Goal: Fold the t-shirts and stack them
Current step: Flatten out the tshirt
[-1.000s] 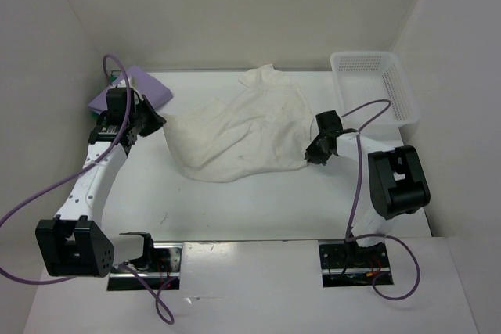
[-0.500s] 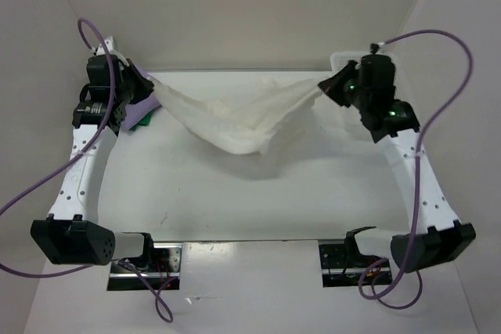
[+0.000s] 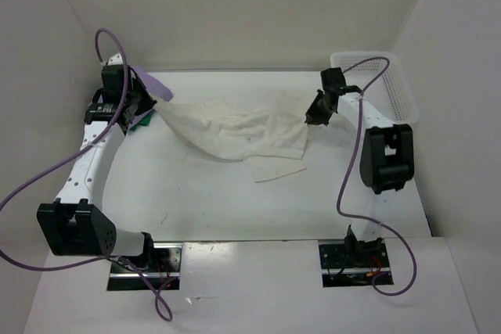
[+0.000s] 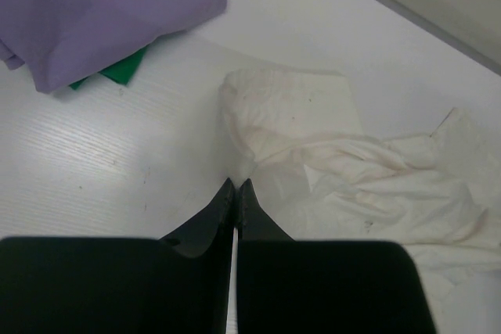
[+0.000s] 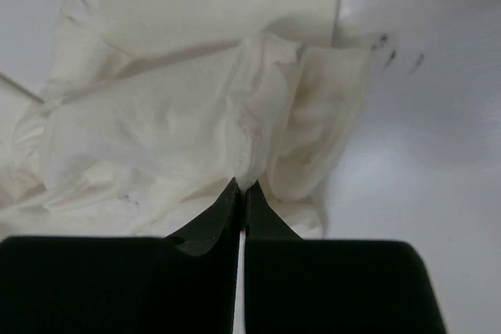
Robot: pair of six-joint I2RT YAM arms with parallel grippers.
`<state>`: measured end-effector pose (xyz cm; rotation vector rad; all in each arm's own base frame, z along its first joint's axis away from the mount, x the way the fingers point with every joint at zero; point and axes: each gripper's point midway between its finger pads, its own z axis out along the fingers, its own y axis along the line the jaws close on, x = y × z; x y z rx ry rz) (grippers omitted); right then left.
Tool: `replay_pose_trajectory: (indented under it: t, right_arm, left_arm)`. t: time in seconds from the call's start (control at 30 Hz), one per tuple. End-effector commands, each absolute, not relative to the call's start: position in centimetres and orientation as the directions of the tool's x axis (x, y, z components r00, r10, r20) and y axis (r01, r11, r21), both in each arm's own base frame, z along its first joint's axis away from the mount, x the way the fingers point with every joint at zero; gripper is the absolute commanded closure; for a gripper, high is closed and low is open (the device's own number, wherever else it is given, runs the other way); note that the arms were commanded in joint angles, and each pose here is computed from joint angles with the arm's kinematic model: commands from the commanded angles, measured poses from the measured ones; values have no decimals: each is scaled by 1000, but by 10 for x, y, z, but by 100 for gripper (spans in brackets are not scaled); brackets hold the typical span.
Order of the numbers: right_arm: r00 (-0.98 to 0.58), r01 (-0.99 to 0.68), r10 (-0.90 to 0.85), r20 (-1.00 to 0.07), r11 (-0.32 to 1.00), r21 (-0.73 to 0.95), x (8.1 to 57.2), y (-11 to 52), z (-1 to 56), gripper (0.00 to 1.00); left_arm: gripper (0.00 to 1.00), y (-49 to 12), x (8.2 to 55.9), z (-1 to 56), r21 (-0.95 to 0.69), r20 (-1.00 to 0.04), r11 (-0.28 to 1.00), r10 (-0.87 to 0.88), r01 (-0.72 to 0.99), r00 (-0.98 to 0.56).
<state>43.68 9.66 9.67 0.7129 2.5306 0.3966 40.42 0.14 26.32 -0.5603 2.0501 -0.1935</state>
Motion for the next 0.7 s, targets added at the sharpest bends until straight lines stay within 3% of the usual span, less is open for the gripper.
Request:
replay_pose_trajectory:
  t: [0.0,0.03,0.07,0.13,0.23,0.27,0.33,0.37,0.43,0.57,0.67]
  right_arm:
    - [-676,332,551,-490,821,465,501,99,151,99]
    - [-709,363,547,-446,825,434,510,100,120,97]
    - [-693,348,549,-468,823,449,526,102,135,92]
    - [-719,353,539,-439,827,437,525,109,129,75]
    - [-673,314,532,-514,834,453,510,111,155,62]
    - [-653,319,548,-524,825,466,485,106,166,61]
    - [-599,326,602,-528,785,526,467,105,179,61]
    - [-628,367,615,-476,774,515,438,104,150,64]
    - [-592,382,676,-438,714,587,411,107,160,68]
    - [-613,485,710,-346,685,544,349,101,95,80]
    - [-632,529,707,-316,692,491,326,95,64,80]
  left_arm:
    - [100,10,412,263,-334,-801,889,-443,-315,-402]
    - [100,10,414,257,-329,-795,888,-444,-320,-414]
    - [100,10,414,257,-329,-795,888,-444,-320,-415]
    - [100,9,410,248,-325,-789,888,-444,-325,-426]
    - [100,8,401,239,-326,-783,889,-445,-321,-436]
    - [100,5,399,233,-335,-770,886,-453,-320,-448]
    - [100,0,397,227,-361,-758,887,-459,-289,-463]
    - [100,-4,393,216,-363,-741,887,-460,-285,-489]
    - [100,-8,388,210,-379,-725,883,-469,-277,-505]
    - [100,-19,376,201,-414,-694,873,-485,-256,-532]
    - [100,-25,370,198,-440,-681,866,-494,-237,-541]
